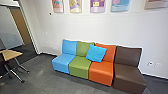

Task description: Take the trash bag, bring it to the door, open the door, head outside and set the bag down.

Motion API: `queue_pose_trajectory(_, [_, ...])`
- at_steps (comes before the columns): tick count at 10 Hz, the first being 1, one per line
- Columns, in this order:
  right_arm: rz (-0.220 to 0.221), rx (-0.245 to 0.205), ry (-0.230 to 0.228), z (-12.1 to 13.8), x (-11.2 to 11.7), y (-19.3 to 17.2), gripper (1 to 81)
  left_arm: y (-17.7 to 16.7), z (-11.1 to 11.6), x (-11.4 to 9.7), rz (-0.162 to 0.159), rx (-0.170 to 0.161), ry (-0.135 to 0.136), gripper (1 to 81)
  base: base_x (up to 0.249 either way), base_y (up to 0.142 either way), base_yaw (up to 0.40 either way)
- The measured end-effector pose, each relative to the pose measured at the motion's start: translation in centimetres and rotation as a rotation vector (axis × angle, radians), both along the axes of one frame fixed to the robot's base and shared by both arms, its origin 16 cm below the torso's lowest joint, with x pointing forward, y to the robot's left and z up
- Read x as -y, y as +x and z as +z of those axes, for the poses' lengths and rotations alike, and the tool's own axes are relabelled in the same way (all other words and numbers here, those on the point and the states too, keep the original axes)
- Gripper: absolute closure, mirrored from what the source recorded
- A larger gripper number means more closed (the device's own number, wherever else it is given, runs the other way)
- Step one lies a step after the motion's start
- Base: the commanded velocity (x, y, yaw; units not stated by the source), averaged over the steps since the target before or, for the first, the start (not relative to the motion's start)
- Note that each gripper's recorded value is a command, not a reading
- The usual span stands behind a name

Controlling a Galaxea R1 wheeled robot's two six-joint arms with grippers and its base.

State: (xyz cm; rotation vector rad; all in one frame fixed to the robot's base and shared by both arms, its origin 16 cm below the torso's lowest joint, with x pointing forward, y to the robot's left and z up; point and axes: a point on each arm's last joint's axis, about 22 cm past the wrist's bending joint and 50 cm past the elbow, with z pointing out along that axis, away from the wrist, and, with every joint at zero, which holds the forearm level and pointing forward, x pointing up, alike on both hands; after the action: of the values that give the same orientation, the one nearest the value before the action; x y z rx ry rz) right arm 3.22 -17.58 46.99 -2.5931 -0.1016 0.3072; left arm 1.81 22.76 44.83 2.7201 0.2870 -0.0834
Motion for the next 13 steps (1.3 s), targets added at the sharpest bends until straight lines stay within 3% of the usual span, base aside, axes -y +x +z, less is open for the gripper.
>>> queue_pose_trajectory(4, [0.0,-0.05,0.003,-0.1,-0.8,-3.6,1.0,-3.4,0.1,0.3,0.001,-0.046,-0.004,81.1,0.0,0.0,0.0])
queue_pose_trajectory(7, [-0.003,-0.04,0.0,-0.3,-0.7,-3.1,1.0,-3.1,-0.1,0.4,0.002,-0.04,0.006,81.1,0.0,0.0,0.0])
queue_pose_trajectory(9, [-0.002,-0.003,-0.008,-0.2,-0.4,-2.0,1.0,-1.6,-0.7,0.6,-0.027,0.006,0.031,81.1,0.0,0.0,0.0])
queue_pose_trajectory(11, [-0.002,0.05,-0.014,-0.1,-0.3,-0.3,1.0,0.5,-1.4,0.2,-0.046,0.063,0.079,81.1,0.0,0.0,0.0])
queue_pose_trajectory(13, [0.0,0.057,-0.025,-0.3,-0.1,-0.4,1.0,0.9,-2.0,0.3,-0.058,0.07,0.113,81.1,0.0,0.0,0.0])
